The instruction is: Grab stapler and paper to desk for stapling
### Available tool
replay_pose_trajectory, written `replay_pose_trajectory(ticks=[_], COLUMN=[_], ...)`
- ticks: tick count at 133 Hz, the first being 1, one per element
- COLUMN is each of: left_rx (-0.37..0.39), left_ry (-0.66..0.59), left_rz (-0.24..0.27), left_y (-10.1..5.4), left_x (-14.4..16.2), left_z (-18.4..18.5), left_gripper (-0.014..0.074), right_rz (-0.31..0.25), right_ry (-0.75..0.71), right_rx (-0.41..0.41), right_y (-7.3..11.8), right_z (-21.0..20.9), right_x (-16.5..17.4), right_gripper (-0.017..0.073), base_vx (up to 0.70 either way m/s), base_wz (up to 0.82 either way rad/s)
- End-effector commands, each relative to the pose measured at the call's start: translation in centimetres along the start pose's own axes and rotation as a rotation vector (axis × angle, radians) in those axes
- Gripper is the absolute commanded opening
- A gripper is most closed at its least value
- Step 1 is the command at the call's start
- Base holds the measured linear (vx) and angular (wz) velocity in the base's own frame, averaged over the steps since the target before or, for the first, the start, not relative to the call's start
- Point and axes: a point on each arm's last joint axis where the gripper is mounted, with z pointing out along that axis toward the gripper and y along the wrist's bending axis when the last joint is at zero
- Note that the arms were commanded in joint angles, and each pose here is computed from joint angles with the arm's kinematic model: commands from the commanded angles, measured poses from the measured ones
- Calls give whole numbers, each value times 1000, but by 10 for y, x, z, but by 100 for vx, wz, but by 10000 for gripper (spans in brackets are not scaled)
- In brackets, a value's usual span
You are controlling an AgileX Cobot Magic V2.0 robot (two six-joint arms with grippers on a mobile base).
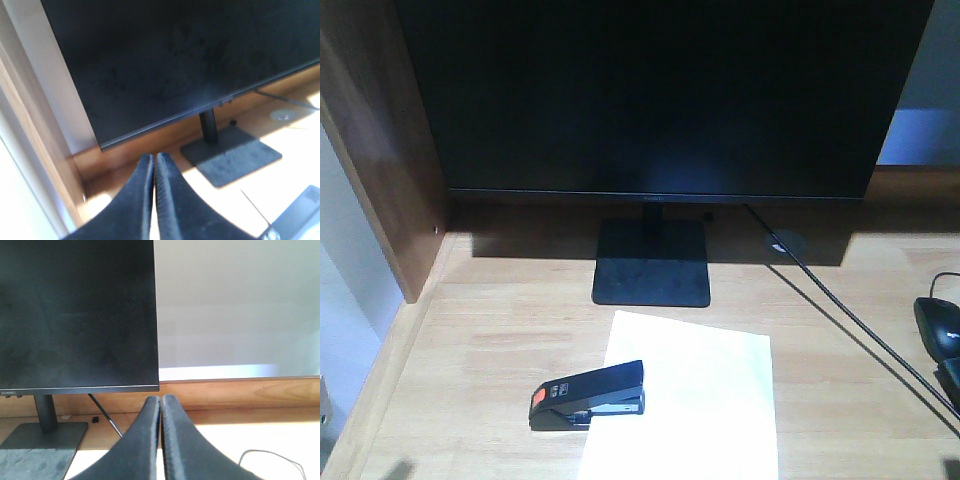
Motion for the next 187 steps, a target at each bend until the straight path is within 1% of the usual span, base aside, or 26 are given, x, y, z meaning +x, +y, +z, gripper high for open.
replay_pose_trajectory(ticks=[1, 4, 5, 6, 7, 8, 15, 22, 39, 58, 66, 86, 92, 106, 115, 122, 136, 157, 168, 187], left_rx=[0, 6, 6, 9, 9, 11, 13, -7, -63, -135, -167, -250, -272, -311, -324, -333, -347, -350, -353, -352], left_ry=[-69, -67, -67, -64, -64, -64, -57, -54, -51, -55, -66, -93, -96, -93, -65, -52, -59, -63, -59, -58], left_rz=[-54, -96, -96, -112, -112, -127, -173, -185, -186, -228, -250, -252, -259, -293, -329, -343, -343, -327, -306, -306], left_y=[2, 1, 1, 1, 1, 1, 1, 3, 7, 10, 9, 5, 4, 1, 0, -1, -2, -1, -1, -1], left_x=[-13, -13, -13, -13, -13, -13, -12, -12, -11, -3, 7, 33, 40, 57, 68, 75, 90, 89, 89, 89], left_z=[-1, -1, -1, -1, -1, -1, -1, -1, -2, -12, -18, -29, -31, -34, -30, -28, -24, -25, -25, -25], left_gripper=[-6, -6, -6, -6, -6, -6, -6, -6, -6, -6, -6, -6, -6, -6, -6, -6, -6, -6, -6, -6], right_rz=[-18, -18, -18, -18, -18, -18, -18, -18, -18, -18, -18, -18, -18, -18, -18, -18, -18, -18, -18, -18], right_ry=[-30, -30, -30, -30, -30, -30, -30, -30, -30, -30, -30, -31, -31, -31, -31, -31, -31, -31, -31, -31], right_rx=[-18, -18, -18, -18, -18, -18, -18, -18, -18, -18, -18, -20, -20, -20, -20, -20, -20, -20, -20, -20], right_y=[2, 2, 2, 2, 2, 2, 2, 2, 2, 2, 2, 2, 2, 2, 2, 2, 2, 2, 2, 2], right_z=[0, 0, 0, 0, 0, 0, 0, 0, 0, 0, 0, 0, 0, 0, 0, 0, 0, 0, 0, 0], right_x=[-10, -10, -10, -10, -10, -10, -10, -10, -10, -10, -10, -10, -10, -10, -10, -10, -10, -10, -10, -10], right_gripper=[-10, -10, -10, -10, -10, -10, -10, -10, -10, -10, -10, -10, -10, -10, -10, -10, -10, -10, -10, -10], base_vx=[0, 0, 0, 0, 0, 0, 0, 0, 0, 0, 0, 0, 0, 0, 0, 0, 0, 0, 0, 0], base_wz=[0, 0, 0, 0, 0, 0, 0, 0, 1, 1, 0, 0, 0, 0, 0, 0, 0, 0, 0, 0])
